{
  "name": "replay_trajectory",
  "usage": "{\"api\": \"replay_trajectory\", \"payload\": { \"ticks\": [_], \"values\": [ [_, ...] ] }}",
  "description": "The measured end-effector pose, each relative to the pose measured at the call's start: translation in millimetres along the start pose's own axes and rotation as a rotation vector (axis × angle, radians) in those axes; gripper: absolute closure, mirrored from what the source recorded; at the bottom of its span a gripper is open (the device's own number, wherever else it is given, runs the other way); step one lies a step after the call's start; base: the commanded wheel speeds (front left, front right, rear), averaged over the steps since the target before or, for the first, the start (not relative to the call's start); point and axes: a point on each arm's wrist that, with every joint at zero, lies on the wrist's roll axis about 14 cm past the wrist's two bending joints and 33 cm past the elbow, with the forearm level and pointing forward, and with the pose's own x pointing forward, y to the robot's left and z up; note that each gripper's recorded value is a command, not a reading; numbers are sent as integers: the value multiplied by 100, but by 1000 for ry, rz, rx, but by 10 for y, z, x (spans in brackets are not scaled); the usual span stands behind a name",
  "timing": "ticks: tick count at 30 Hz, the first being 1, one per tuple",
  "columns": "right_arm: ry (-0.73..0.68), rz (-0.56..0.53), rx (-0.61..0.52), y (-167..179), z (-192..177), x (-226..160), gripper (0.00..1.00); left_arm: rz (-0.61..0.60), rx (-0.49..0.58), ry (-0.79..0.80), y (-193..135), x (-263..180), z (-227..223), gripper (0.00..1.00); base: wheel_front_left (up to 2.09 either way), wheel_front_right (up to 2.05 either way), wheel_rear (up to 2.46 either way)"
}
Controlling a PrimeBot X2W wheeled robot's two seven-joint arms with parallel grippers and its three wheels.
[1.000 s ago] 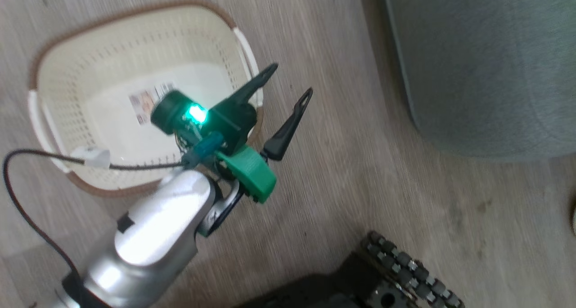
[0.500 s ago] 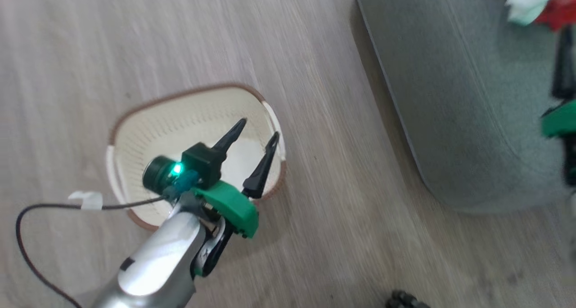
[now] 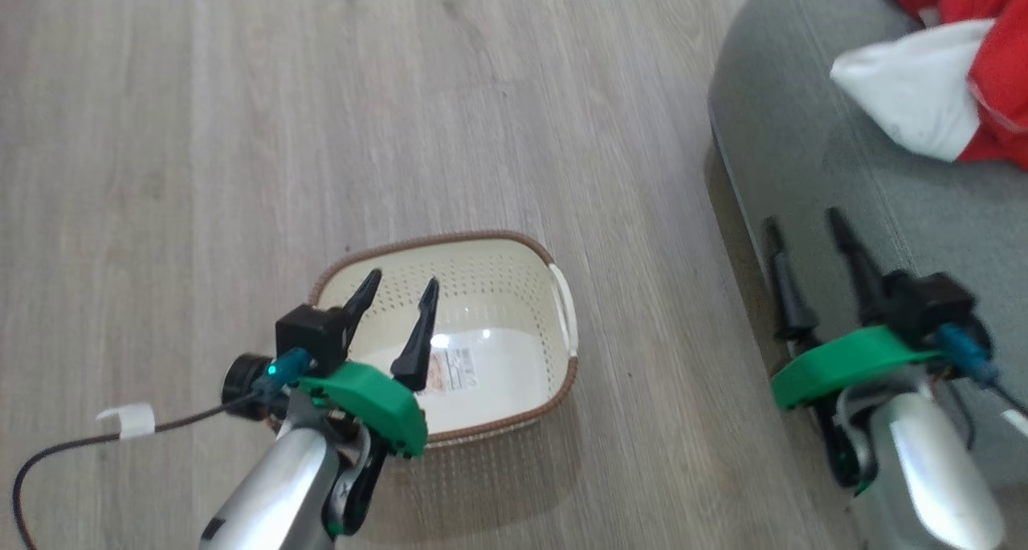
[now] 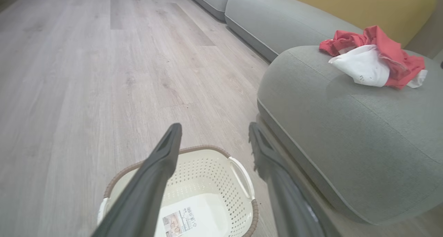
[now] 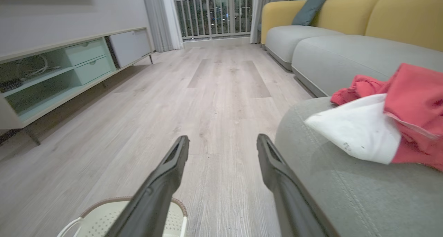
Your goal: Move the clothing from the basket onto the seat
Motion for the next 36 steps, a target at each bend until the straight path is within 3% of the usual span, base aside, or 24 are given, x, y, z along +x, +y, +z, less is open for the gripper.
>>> {"api": "replay_trajectory", "payload": {
  "ticks": [6, 16, 36],
  "values": [
    [9, 82, -23, 302, -23, -57, 0, 90, 12, -19, 199, -155, 62, 0, 0, 0, 0],
    [44, 123, -8, 484, -136, -211, 0, 245, 16, -52, 605, -509, 128, 0, 0, 0, 0],
    [39, 155, -14, 592, -117, -238, 0, 329, 24, -90, 860, -755, 209, 0, 0, 0, 0]
  ]
}}
